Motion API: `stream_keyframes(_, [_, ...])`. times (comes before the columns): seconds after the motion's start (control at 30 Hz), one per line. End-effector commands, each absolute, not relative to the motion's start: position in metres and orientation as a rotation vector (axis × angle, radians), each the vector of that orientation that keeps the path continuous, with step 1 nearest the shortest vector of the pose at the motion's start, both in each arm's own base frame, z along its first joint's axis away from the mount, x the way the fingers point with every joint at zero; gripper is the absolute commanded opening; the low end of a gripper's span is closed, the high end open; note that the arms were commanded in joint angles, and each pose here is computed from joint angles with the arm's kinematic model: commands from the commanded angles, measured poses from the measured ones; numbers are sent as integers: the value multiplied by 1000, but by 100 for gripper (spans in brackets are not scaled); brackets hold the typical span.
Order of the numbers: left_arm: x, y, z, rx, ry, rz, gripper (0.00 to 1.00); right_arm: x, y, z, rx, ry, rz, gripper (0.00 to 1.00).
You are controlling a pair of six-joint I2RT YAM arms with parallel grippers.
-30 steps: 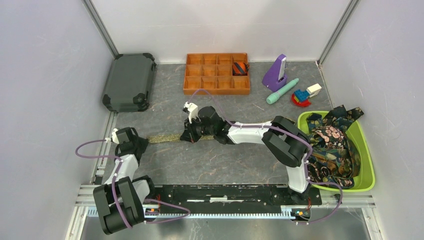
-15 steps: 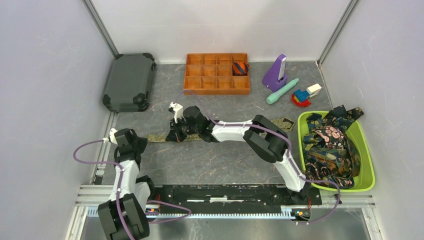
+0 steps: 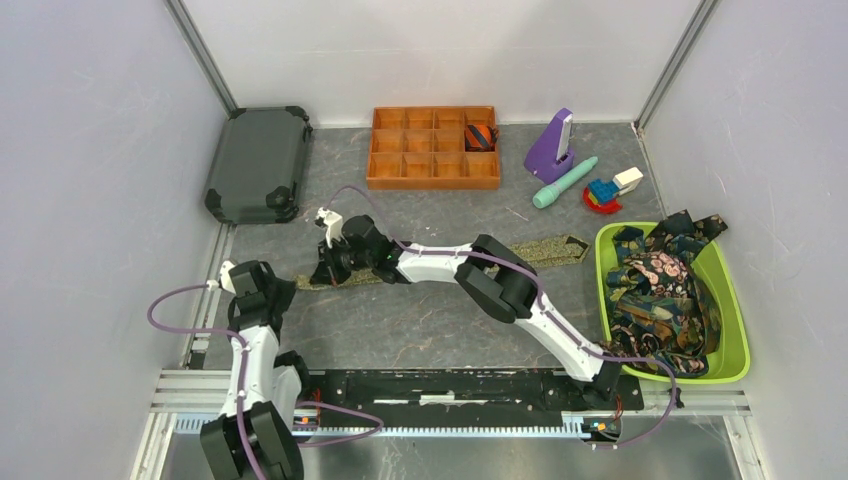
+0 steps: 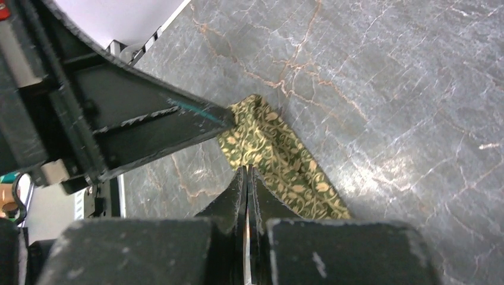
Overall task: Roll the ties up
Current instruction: Roll the tie at the center of the board.
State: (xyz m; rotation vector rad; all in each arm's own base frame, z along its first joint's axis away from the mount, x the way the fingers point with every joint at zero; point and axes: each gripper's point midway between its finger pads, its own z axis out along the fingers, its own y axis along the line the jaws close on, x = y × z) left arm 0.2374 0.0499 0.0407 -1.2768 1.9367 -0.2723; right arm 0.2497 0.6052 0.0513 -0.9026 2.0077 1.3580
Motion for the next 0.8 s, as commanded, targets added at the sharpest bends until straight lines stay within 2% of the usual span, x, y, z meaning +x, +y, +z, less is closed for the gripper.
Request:
stream_keyframes(0.0, [239,51,54,-1239,1936,-266,9,253,624,56,-893,1967,1397,0])
stream_keyframes(0.37, [237,50,68,-1244,1924,-278,9,251,644,33,-874,1962,1429,0])
stream_keyframes(0.77, [231,58,68,-1257,1913,-210,8,263,607,82,-866,1892,1338,0])
